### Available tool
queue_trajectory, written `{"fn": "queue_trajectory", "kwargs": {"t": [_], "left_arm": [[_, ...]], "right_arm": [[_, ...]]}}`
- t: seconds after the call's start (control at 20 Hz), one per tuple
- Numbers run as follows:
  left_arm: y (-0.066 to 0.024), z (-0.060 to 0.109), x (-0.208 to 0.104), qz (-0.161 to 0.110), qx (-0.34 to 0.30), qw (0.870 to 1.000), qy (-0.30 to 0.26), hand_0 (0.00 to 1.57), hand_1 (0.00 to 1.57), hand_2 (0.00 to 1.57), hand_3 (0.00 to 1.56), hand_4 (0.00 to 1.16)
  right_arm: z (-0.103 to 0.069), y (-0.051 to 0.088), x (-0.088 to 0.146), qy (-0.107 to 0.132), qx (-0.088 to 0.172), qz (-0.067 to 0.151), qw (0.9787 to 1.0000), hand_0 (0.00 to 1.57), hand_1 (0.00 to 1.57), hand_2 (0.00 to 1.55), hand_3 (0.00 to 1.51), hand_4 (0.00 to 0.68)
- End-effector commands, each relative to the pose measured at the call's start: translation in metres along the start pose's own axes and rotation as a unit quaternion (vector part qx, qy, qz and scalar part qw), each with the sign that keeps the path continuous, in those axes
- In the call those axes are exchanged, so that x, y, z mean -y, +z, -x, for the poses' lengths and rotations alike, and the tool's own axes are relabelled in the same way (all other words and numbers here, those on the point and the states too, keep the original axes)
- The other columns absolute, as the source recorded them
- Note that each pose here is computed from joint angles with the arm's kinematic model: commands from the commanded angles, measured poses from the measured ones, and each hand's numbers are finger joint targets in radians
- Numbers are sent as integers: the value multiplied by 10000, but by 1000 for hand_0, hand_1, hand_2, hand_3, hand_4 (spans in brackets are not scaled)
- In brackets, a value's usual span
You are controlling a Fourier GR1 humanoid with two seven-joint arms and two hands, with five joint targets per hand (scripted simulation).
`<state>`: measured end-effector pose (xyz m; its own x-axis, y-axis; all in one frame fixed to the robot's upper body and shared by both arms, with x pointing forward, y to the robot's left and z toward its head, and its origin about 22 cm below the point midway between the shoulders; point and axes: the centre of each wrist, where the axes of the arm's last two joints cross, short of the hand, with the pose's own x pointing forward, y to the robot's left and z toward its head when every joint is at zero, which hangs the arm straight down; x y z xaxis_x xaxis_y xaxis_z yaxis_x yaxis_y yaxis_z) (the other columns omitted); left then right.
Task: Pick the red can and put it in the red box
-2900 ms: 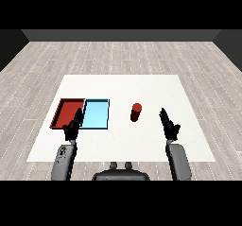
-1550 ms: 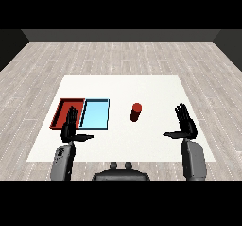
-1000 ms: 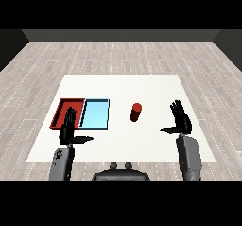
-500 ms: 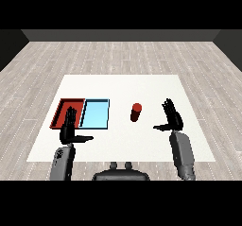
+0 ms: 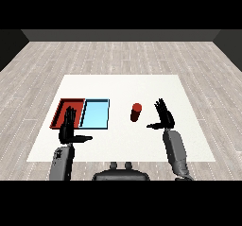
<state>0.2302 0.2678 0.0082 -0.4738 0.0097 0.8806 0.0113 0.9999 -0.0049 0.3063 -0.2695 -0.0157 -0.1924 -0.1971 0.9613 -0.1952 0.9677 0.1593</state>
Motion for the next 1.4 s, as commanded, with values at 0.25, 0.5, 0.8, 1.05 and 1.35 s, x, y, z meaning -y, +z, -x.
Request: {"fn": "queue_trajectory", "kwargs": {"t": [0.25, 0.5, 0.8, 1.05, 1.35], "left_arm": [[-94, -19, 19, -75, 54, 9999, 84, 0, 0, 0, 0, 0], [-59, -107, -117, -47, -92, 9999, 123, 0, 0, 0, 0, 0], [55, 56, 137, -137, -32, 9998, 128, 0, 0, 0, 0, 0], [-87, -99, -19, -75, -62, 9998, 167, 0, 0, 0, 0, 0], [38, 20, -167, -147, 6, 9999, 26, 0, 0, 0, 0, 0]], "right_arm": [[299, -175, -356, -37, -78, -23, 10000, 0, 0, 0, 0, 0], [434, -275, -207, 4, -69, -6, 10000, 0, 0, 0, 0, 0], [483, -137, -398, -177, -256, 36, 9995, 0, 0, 0, 0, 0], [663, -147, -324, -236, -322, -19, 9992, 0, 0, 0, 0, 0], [659, -233, -525, -353, -418, 15, 9985, 0, 0, 0, 0, 0]]}}
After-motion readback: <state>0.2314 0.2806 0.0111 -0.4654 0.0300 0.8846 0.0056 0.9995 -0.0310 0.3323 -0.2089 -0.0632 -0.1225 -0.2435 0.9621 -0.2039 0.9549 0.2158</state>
